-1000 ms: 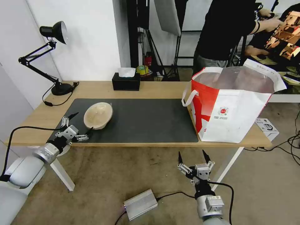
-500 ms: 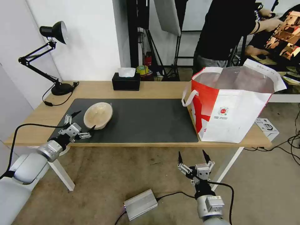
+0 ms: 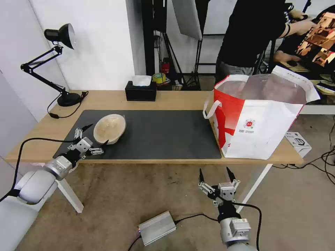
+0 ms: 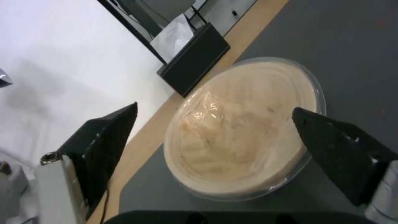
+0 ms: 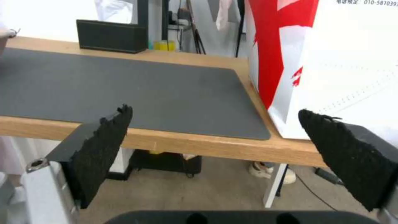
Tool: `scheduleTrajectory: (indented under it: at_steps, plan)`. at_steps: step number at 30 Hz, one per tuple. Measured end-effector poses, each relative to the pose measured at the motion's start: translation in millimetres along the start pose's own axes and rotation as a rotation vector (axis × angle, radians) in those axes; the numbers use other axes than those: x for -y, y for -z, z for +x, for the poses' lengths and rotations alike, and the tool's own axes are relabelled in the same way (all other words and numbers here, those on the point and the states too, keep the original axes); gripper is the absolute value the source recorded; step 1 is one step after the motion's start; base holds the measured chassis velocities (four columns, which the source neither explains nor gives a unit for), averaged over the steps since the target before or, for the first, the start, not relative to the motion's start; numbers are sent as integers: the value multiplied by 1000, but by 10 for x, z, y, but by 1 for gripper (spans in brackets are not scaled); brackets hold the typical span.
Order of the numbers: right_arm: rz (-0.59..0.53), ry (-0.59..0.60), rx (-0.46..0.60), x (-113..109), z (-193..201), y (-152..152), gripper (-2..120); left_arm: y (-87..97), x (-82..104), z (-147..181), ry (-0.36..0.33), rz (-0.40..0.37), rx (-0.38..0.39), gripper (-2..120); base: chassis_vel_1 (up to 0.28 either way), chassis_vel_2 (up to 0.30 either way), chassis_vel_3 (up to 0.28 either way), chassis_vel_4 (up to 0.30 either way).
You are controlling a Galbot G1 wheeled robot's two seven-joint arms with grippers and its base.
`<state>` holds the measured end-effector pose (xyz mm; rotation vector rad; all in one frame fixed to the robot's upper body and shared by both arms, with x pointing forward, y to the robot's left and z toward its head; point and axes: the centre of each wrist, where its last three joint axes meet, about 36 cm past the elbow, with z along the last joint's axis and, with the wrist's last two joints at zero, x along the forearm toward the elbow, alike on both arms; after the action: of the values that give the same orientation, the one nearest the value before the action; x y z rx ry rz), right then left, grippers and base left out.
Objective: Pick up the trash from the table and place it into the takeout bag.
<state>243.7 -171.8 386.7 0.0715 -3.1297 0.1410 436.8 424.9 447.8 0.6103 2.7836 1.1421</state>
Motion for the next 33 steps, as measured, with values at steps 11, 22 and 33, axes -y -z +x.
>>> scheduleTrajectory:
  at_steps: [11, 22, 33]
  plan:
    - [2, -3, 1, 8, 1, 6, 100, 45, 65, -22, -27, 42, 42, 100, 0, 0, 0, 0]
    - [3, -4, 3, 13, -10, 7, 100, 36, 106, -42, -67, 65, 65, 100, 0, 0, 0, 0]
    - [2, -7, 1, 11, -13, -1, 100, -49, 208, -67, -89, 88, 61, 100, 0, 0, 0, 0]
